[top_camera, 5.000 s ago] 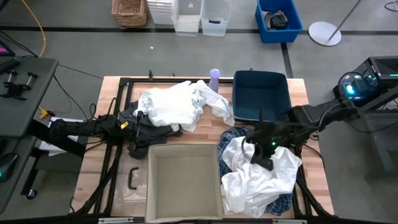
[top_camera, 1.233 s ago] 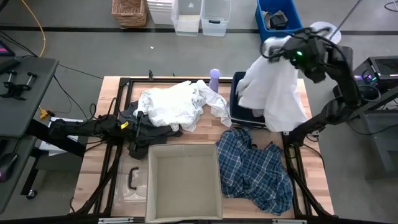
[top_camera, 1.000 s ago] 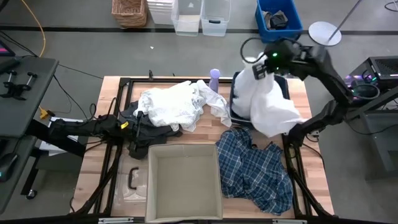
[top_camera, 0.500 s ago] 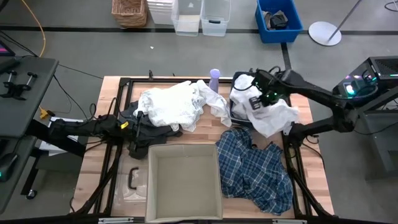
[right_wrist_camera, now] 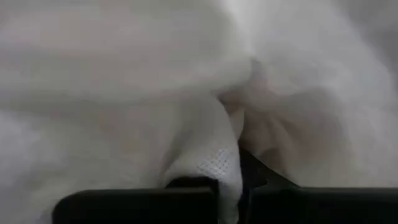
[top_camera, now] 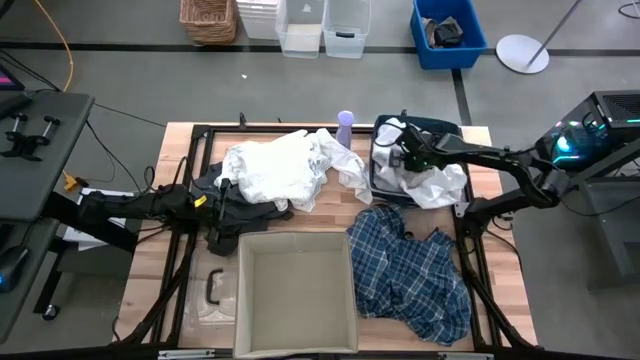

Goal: Sort clothes
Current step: Put the bottom white shirt into the blue bin, then put the white shirt into the blue bin

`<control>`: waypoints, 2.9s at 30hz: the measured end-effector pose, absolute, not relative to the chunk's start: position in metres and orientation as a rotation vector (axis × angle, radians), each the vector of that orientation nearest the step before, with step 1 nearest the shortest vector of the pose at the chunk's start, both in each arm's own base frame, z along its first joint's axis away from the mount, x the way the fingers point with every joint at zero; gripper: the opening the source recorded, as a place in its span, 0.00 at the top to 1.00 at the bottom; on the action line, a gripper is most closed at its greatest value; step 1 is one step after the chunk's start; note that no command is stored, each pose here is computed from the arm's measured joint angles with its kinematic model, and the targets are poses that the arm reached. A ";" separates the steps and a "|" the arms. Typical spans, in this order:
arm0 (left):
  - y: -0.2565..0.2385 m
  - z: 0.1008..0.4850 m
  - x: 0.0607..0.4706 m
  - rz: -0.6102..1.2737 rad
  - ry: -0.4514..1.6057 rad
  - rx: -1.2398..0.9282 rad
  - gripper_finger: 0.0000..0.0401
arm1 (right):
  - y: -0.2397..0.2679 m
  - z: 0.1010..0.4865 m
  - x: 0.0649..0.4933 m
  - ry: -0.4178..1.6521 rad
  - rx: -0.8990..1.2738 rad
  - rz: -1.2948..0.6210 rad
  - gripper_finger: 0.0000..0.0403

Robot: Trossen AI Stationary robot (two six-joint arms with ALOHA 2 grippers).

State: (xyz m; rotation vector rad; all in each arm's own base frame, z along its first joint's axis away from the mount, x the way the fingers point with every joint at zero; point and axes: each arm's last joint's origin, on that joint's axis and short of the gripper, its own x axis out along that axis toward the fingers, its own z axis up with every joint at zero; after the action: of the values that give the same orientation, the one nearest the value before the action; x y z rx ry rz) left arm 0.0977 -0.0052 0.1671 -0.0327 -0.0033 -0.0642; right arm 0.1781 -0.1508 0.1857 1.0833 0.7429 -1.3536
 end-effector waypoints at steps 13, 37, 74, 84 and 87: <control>-0.005 0.167 0.098 -0.064 -0.003 -0.033 0.41 | -0.153 0.166 0.176 0.761 1.078 -1.278 0.89; -0.005 0.167 0.098 -0.064 -0.004 -0.033 0.41 | -0.151 0.365 0.212 0.588 0.601 -0.744 0.38; -0.005 0.167 0.098 -0.064 -0.003 -0.033 0.41 | -0.047 0.238 0.497 0.700 -0.314 -0.020 0.40; -0.005 0.167 0.098 -0.064 -0.004 -0.033 0.41 | -0.041 0.282 0.492 0.738 -0.256 -0.076 0.94; -0.005 0.167 0.098 -0.064 -0.004 -0.033 0.41 | -0.043 0.355 0.465 0.619 -0.274 -0.146 0.97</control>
State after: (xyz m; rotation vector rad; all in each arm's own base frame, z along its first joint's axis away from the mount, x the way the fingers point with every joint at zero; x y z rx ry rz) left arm 0.0977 -0.0052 0.1672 -0.0328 -0.0040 -0.0639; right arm 0.4651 -0.0434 0.3547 -0.2738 0.6189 -0.1455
